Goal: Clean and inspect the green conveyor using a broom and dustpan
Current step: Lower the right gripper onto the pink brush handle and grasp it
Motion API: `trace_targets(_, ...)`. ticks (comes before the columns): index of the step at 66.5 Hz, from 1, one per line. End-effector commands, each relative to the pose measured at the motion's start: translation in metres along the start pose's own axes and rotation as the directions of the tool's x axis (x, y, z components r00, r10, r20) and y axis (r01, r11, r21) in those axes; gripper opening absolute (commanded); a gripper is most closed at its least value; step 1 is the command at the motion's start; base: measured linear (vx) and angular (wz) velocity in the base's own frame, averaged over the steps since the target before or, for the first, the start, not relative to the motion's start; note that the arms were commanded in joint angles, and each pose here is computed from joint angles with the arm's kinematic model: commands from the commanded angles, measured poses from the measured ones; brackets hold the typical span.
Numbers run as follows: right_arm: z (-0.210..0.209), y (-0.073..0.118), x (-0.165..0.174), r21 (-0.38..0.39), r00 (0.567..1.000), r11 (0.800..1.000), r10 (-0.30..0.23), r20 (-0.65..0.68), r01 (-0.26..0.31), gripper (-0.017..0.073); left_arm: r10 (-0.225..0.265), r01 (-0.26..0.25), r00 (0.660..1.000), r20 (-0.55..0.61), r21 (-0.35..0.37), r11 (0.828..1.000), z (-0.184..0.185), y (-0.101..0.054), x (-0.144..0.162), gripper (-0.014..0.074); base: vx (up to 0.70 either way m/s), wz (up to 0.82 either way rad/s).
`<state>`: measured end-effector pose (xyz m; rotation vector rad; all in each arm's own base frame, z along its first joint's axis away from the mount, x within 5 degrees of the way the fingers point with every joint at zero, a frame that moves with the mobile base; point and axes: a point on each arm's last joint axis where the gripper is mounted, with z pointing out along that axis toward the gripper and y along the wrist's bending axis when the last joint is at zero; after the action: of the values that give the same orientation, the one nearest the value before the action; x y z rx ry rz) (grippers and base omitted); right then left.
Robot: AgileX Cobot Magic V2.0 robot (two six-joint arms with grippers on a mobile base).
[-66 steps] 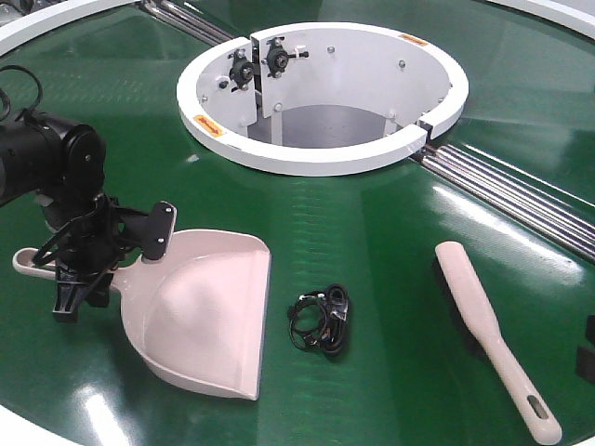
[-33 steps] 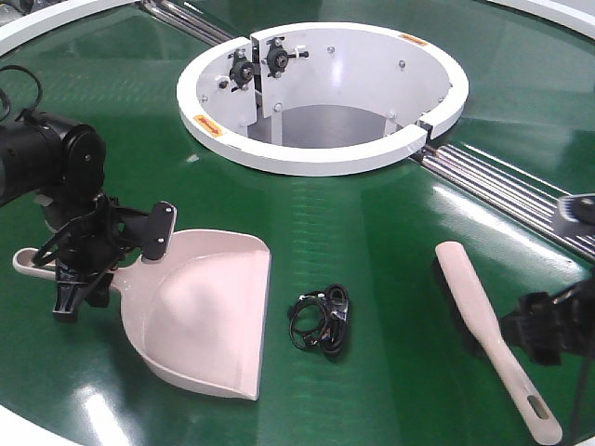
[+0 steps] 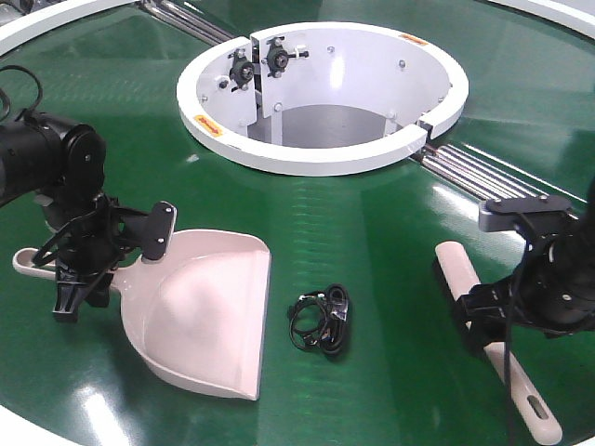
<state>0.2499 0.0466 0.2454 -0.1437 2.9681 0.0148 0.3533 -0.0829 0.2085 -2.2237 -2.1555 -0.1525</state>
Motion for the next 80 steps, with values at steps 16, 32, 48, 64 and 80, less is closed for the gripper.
trace_targets(16,0.021,0.001,-0.019,0.014,0.997,1.000,-0.005,-0.080,0.006,0.0505,-0.012,0.015,1.000,0.028,-0.082,0.997,-0.025,0.001,-0.002,-0.0006,0.00,0.00)
trace_targets(32,0.048,0.003,-0.025,0.014,0.986,1.000,0.003,-0.168,-0.001,0.0460,-0.012,0.015,1.000,0.028,-0.082,0.997,-0.025,0.001,-0.002,-0.0006,0.00,0.00)
trace_targets(48,0.059,0.003,-0.028,0.016,0.985,1.000,0.012,-0.174,-0.009,0.0342,-0.012,0.015,1.000,0.028,-0.082,0.997,-0.025,0.001,-0.002,-0.0006,0.00,0.00)
trace_targets(64,0.059,0.003,-0.028,0.016,0.984,1.000,0.007,-0.177,-0.004,0.0020,-0.012,0.015,1.000,0.028,-0.082,0.997,-0.025,0.001,-0.002,-0.0006,0.00,0.00)
trace_targets(80,0.037,0.003,-0.025,0.012,0.993,1.000,0.027,-0.111,-0.026,-0.0009,-0.012,0.015,1.000,0.028,-0.082,0.997,-0.025,0.001,-0.002,-0.0006,0.00,0.00)
